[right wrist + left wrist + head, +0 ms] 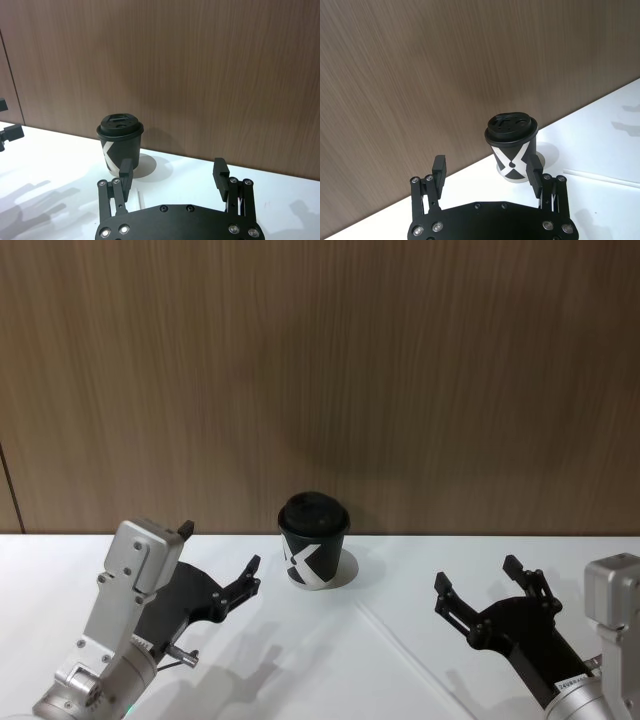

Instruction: Pick up the straw with one hand, pass it to the other hand, and insert it into the cup.

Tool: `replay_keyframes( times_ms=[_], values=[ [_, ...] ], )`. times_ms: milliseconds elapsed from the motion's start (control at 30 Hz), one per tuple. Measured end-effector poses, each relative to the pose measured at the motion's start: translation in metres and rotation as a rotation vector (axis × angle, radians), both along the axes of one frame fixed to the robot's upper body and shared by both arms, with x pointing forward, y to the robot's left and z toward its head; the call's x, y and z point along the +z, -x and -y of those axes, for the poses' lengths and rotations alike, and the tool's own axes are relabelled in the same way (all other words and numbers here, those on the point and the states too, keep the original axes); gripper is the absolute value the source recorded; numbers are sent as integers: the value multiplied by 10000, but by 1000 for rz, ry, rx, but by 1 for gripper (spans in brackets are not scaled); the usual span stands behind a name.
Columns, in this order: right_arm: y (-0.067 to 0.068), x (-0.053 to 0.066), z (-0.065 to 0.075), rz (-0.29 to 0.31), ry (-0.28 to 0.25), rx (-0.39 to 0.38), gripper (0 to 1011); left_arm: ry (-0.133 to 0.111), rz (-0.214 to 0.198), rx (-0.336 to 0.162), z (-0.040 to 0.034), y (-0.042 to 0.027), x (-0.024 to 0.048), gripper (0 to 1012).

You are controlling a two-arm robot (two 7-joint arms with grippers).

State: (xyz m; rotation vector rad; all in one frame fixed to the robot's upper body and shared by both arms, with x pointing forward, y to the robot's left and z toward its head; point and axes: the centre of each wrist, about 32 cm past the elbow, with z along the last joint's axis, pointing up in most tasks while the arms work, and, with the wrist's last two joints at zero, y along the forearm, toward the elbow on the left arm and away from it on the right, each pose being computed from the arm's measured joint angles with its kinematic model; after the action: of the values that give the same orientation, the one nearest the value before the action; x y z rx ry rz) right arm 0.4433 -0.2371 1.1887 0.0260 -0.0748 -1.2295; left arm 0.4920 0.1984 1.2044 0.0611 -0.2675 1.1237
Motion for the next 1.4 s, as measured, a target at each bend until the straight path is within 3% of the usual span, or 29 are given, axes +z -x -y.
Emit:
replay_keyframes(
  times_ms=[667, 933, 1400],
  values=[
    [-10, -5, 41, -2, 11, 9, 1001, 0, 0, 0, 0, 0, 0, 1003],
    [-72, -26, 223, 0, 58, 70, 1001, 0, 0, 0, 0, 0, 0, 1003],
    [-223, -71, 636, -12, 158, 244, 1001, 0, 0, 0, 0, 0, 0, 1003]
  ],
)
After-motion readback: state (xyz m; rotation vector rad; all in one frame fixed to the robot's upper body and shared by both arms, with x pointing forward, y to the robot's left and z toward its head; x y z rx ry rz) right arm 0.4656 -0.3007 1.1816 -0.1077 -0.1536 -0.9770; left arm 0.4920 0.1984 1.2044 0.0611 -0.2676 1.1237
